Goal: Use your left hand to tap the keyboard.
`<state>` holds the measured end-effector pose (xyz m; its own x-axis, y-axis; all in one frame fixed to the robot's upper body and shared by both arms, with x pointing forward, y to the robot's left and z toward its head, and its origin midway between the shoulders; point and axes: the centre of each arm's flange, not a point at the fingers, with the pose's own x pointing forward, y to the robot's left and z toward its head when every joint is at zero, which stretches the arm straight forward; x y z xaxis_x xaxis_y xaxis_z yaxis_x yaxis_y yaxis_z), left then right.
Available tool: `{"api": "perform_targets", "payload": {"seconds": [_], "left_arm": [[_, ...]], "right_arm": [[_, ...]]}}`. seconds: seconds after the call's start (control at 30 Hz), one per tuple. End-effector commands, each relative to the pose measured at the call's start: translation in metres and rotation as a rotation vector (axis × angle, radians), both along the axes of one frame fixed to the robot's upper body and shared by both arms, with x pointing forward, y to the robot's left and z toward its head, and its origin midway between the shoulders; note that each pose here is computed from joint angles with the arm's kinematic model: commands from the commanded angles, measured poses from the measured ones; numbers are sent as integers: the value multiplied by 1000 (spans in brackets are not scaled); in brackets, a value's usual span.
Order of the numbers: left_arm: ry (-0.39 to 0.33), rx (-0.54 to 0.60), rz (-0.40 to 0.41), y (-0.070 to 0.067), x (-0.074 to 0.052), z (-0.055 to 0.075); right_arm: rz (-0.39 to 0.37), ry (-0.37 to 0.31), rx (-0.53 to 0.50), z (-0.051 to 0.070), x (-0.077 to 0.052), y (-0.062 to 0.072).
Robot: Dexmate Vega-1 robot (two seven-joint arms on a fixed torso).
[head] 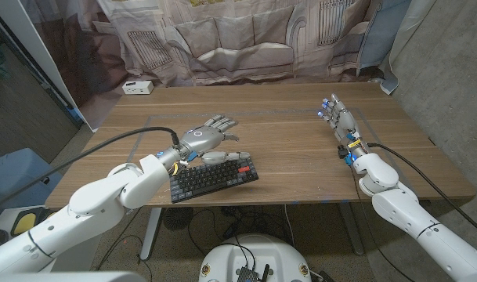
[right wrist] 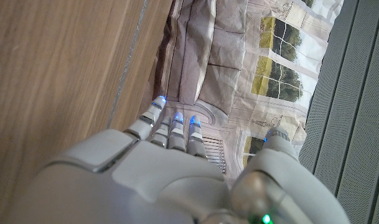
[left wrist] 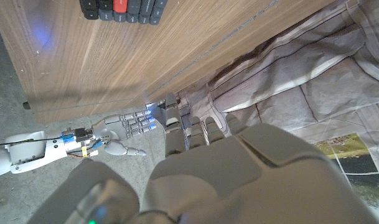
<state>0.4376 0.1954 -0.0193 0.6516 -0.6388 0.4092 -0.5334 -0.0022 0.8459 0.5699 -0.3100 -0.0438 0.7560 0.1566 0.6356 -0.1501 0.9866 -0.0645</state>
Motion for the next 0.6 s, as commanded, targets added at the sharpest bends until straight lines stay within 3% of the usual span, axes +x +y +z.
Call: {"api": "perform_targets", "payload": {"seconds": [0.03, 0.6], "left_arm": [[66, 108, 49, -10, 6, 4], [168, 157, 47, -20, 19, -1]], "right_arm": [[-5, 1, 20, -3, -1, -2], [-9, -1, 31, -11, -2, -5]]}}
